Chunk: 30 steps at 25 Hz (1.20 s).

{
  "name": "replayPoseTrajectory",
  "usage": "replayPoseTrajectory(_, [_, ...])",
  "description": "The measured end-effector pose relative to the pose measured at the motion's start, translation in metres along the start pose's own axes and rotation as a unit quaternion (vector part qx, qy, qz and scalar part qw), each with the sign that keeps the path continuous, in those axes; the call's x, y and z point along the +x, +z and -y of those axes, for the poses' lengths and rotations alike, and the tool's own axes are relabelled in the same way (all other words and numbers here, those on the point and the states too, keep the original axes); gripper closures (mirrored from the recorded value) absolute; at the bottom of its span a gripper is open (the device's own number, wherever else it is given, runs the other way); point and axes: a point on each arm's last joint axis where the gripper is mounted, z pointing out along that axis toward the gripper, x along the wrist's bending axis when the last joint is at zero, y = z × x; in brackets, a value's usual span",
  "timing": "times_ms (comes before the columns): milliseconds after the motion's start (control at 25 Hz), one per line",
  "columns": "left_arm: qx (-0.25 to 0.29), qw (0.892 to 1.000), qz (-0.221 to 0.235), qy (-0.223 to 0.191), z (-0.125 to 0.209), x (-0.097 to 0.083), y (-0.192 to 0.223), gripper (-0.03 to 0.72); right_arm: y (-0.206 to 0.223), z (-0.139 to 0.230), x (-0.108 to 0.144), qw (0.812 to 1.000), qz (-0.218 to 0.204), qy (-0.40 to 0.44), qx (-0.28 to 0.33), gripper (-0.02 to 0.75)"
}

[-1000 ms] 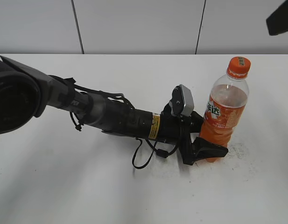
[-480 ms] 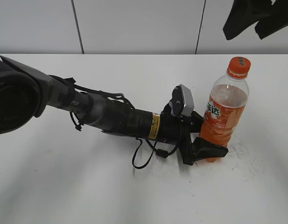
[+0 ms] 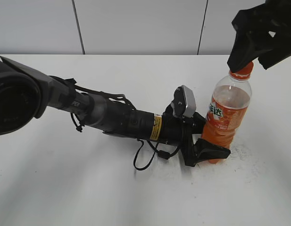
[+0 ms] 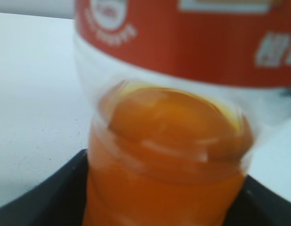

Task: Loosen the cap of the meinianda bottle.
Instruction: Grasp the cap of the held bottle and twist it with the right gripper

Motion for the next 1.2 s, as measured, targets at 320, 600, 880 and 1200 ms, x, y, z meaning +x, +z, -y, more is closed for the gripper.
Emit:
replayPoseTrajectory(320, [0.000, 1.000, 0.000, 0.000, 0.000, 0.000, 0.000, 0.141, 0.008, -0.002, -0.001, 1.000, 0.001, 0.026, 0.012, 0.245])
replayPoseTrajectory(600, [0.000, 1.000, 0.000, 0.000, 0.000, 0.000, 0.000, 0.141, 0.012, -0.006, -0.001, 0.999, -0.003, 0.032, 0.002, 0.284])
replayPoseTrajectory(880, [0.000, 1.000, 0.001, 0.000, 0.000, 0.000, 0.000, 0.141, 0.012, -0.006, -0.001, 1.000, -0.004, 0.025, 0.003, 0.469])
replayPoseTrajectory(1200, [0.002, 1.000, 0.003, 0.004, 0.000, 0.000, 0.000, 0.141, 0.012, -0.005, -0.001, 0.995, -0.008, -0.096, 0.008, 0.469])
